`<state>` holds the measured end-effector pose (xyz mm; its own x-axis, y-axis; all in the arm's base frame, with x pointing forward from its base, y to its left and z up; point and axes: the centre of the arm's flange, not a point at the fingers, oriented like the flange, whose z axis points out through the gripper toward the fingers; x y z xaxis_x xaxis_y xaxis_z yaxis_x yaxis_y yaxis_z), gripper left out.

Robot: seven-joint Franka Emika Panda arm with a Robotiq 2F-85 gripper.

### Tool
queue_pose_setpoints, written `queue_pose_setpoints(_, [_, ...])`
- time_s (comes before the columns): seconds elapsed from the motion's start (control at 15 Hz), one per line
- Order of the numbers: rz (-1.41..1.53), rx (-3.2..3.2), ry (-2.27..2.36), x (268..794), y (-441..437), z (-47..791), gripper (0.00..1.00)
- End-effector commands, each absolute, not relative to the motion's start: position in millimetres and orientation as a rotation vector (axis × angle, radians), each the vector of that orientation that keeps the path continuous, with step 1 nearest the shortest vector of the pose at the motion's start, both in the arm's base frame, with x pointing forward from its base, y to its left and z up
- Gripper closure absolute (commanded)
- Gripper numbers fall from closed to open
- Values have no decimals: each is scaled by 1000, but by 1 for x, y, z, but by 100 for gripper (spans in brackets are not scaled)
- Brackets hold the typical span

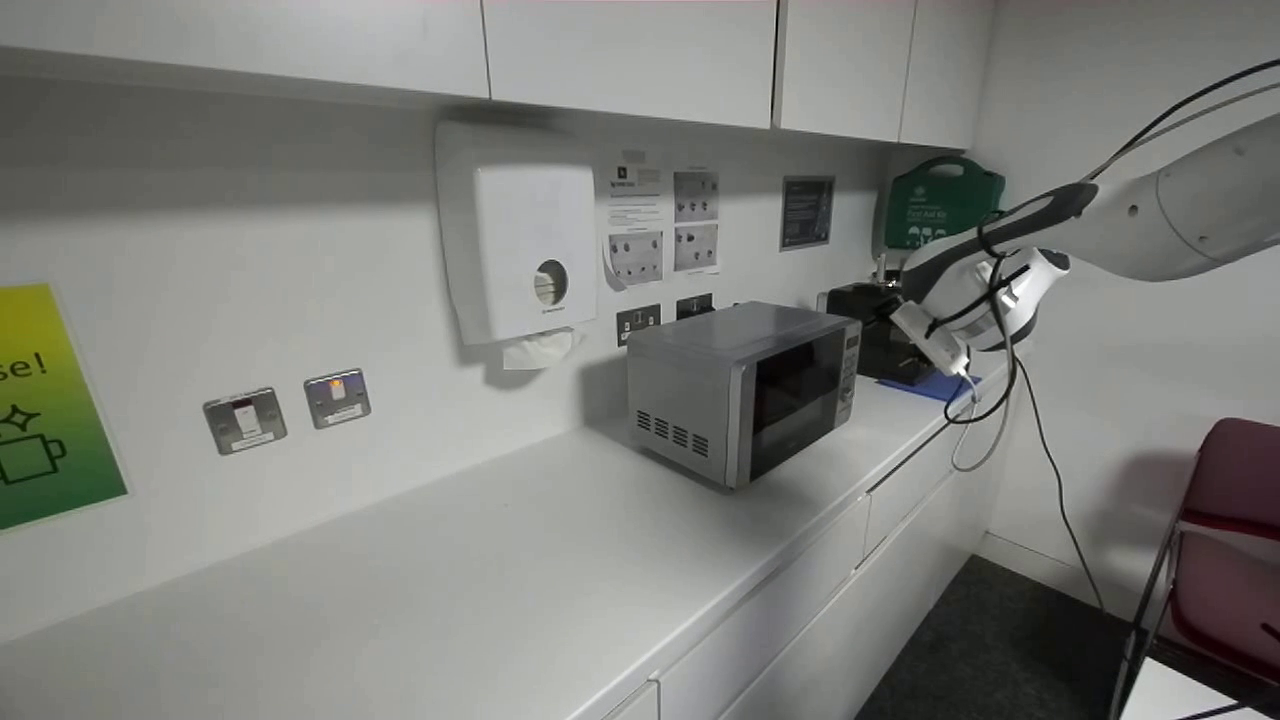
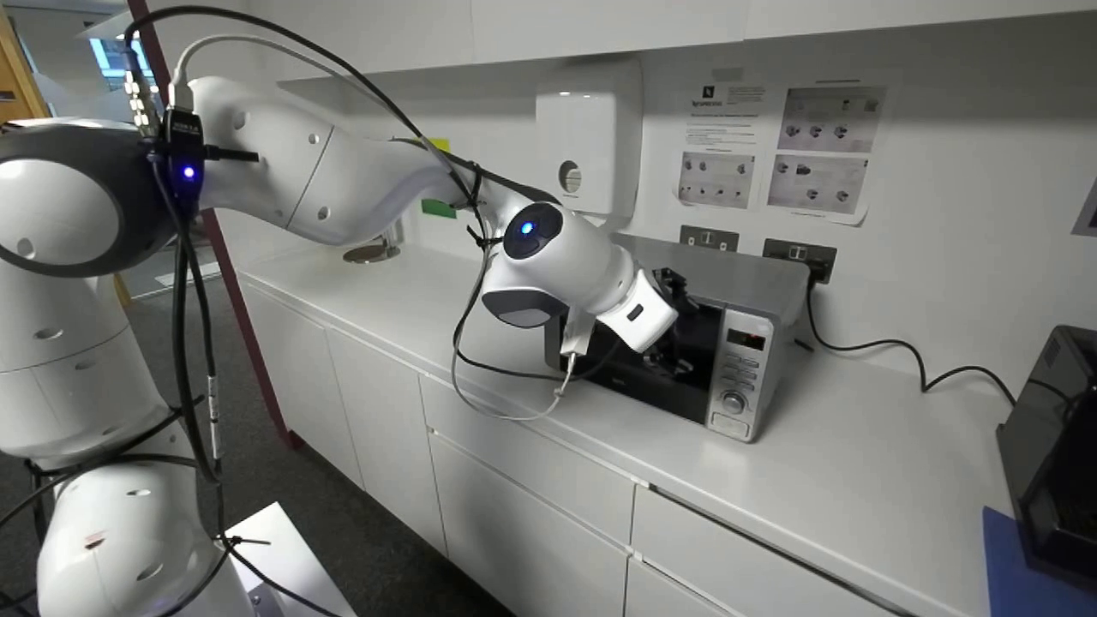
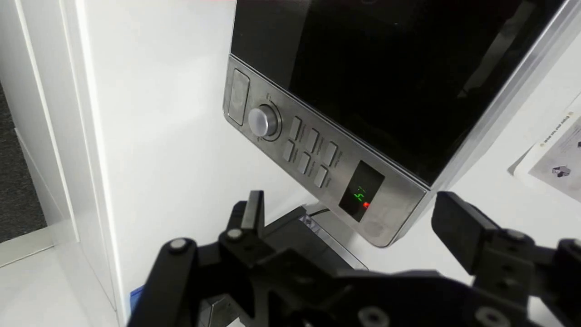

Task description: Press the microwave button

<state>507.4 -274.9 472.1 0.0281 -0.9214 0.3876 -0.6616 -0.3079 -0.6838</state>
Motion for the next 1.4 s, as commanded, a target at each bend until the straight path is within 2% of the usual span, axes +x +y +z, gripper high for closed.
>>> queue_pose_setpoints(0.0, [-1162,-1997,1618,507,-275,472,0])
queue_pose_setpoints(0.27, [-1184,-1955,1622,511,-272,461,0])
queue_pose_setpoints(0.4, [-1195,-1890,1654,512,-274,453,7])
queue_pose_setpoints(0.47, [-1202,-1854,1677,512,-274,449,4])
queue_pose_setpoints(0.53, [-1207,-1825,1697,512,-274,446,31])
queue_pose_setpoints(0.67, [-1220,-1778,1730,511,-275,440,34])
queue_pose_setpoints(0.73, [-1227,-1760,1742,512,-276,438,40])
queue_pose_setpoints(1.2, [-1271,-1685,1777,521,-287,430,98])
queue_pose_setpoints(1.33, [-1282,-1689,1775,527,-290,422,100])
